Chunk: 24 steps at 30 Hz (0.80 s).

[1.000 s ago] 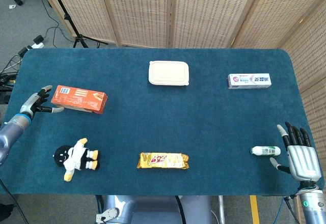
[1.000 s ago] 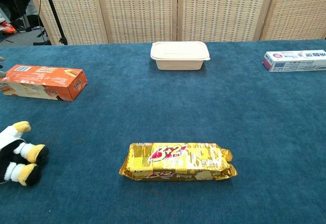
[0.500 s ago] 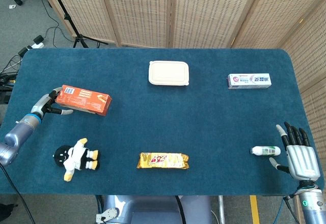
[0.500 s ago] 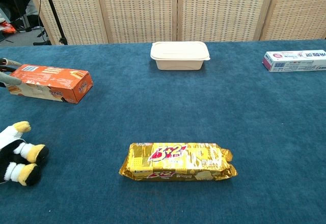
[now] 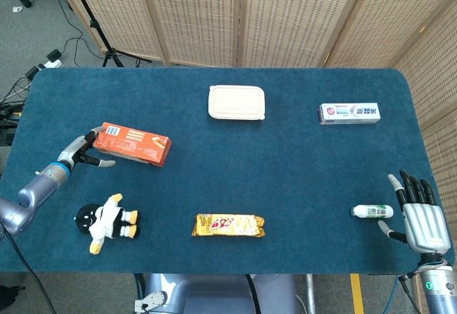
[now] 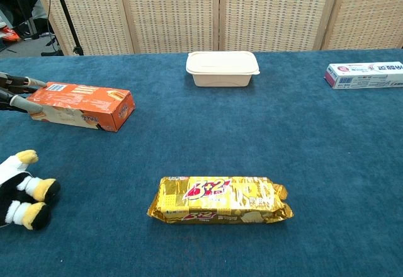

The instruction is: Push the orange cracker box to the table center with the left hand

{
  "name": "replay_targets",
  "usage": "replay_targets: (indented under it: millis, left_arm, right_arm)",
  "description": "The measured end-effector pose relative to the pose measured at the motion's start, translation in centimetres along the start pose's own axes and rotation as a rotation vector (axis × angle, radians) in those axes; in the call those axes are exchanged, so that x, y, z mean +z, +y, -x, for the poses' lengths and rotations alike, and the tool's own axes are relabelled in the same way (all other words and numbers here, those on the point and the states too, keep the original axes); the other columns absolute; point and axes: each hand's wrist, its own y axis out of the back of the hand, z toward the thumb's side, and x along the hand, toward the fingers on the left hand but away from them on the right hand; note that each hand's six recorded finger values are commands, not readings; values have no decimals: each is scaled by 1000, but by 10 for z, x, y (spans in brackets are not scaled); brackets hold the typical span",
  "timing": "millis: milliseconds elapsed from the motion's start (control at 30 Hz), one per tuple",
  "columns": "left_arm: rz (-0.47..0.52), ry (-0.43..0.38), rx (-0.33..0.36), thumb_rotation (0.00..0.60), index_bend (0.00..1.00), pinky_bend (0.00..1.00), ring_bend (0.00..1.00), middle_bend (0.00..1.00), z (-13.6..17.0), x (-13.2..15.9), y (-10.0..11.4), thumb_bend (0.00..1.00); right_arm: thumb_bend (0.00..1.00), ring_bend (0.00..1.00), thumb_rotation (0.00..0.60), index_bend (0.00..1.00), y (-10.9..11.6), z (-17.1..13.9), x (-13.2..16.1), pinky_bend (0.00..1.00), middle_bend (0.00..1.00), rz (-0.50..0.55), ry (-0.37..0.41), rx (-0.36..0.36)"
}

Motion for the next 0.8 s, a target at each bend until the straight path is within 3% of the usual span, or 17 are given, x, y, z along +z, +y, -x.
replay_targets:
  millis: [800]
  left_arm:
    - [-41, -10, -94, 600, 0, 28, 0, 0, 11, 29, -37, 124]
  right_arm:
    - [250, 0, 600, 46, 1, -2, 1, 42, 0, -4, -5, -8]
